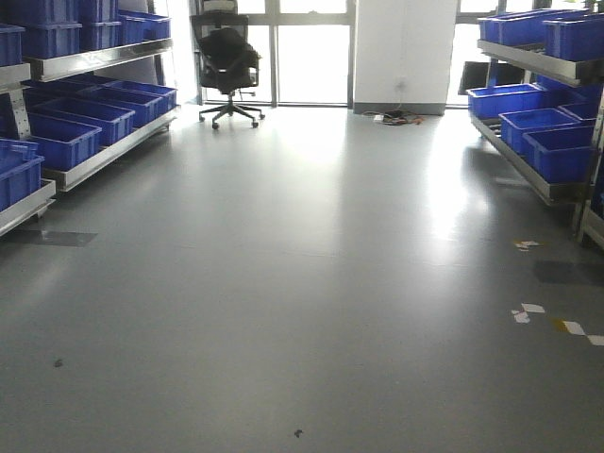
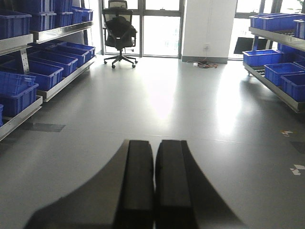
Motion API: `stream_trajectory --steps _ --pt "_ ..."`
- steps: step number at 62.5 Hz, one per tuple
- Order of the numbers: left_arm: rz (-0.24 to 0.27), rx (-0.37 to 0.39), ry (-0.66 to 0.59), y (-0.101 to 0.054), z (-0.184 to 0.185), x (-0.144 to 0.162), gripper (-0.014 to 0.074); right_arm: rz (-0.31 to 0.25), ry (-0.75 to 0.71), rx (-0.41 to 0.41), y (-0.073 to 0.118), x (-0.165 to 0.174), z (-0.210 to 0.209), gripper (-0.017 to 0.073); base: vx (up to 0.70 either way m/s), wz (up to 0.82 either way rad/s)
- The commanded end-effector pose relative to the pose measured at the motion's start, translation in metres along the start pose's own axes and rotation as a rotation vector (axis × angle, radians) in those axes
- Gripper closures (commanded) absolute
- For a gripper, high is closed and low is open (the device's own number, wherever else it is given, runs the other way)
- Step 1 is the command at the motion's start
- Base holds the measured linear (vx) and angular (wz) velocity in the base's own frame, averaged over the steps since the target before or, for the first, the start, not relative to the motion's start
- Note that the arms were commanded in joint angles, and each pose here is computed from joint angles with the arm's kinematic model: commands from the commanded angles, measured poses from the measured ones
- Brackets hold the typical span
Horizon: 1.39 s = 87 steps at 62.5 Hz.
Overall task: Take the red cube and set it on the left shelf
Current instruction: 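Drive the base to the shelf of blue crates, holding the cube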
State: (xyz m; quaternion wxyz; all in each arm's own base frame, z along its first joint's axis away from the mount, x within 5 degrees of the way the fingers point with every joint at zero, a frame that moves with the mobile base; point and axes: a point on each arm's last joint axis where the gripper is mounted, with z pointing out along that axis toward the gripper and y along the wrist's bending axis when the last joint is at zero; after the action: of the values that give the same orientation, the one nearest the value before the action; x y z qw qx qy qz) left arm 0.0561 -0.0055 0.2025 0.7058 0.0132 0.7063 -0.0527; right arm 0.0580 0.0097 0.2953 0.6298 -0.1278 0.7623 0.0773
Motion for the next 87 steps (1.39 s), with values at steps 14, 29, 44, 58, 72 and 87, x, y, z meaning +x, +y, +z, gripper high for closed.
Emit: stream_trajectory --steps 14,29,44,58,72,87 --pt "-0.005 0.001 -0.076 0.0005 -0.0002 -0.0006 0.0492 -0.031 -0.093 -0.014 0.0009 -0.0146 -0.0026 0.0399 0.4 0.15" --pt "-0.005 0.001 -0.076 0.0005 -0.0002 -0.0006 0.0492 -0.031 -0.093 -0.014 0.0009 -0.0146 -0.0026 0.0399 0.48 0.1" --pt "-0.005 0.001 -0.076 0.0005 -0.0002 -0.0006 0.0493 -0.031 -0.093 -0.014 0.0009 -0.0146 -0.0026 0.0399 0.58 0.1" --pt "-0.005 0.001 -0.076 0.0005 -0.0002 -0.0006 0.0492 -0.031 -0.094 -0.014 0.001 -0.0146 -0.0026 0.0399 0.64 0.11" --pt "-0.005 0.001 -0.076 0.0005 -0.0002 -0.0006 0.0493 -0.031 -0.094 -0.014 0.001 -0.0146 -0.0026 0.0399 0.65 0.17" --pt "-0.005 0.001 -0.076 0.0005 -0.0002 -0.0006 0.0492 -0.031 -0.093 -0.014 0.0009 -0.0146 -0.0026 0.0399 0.63 0.17"
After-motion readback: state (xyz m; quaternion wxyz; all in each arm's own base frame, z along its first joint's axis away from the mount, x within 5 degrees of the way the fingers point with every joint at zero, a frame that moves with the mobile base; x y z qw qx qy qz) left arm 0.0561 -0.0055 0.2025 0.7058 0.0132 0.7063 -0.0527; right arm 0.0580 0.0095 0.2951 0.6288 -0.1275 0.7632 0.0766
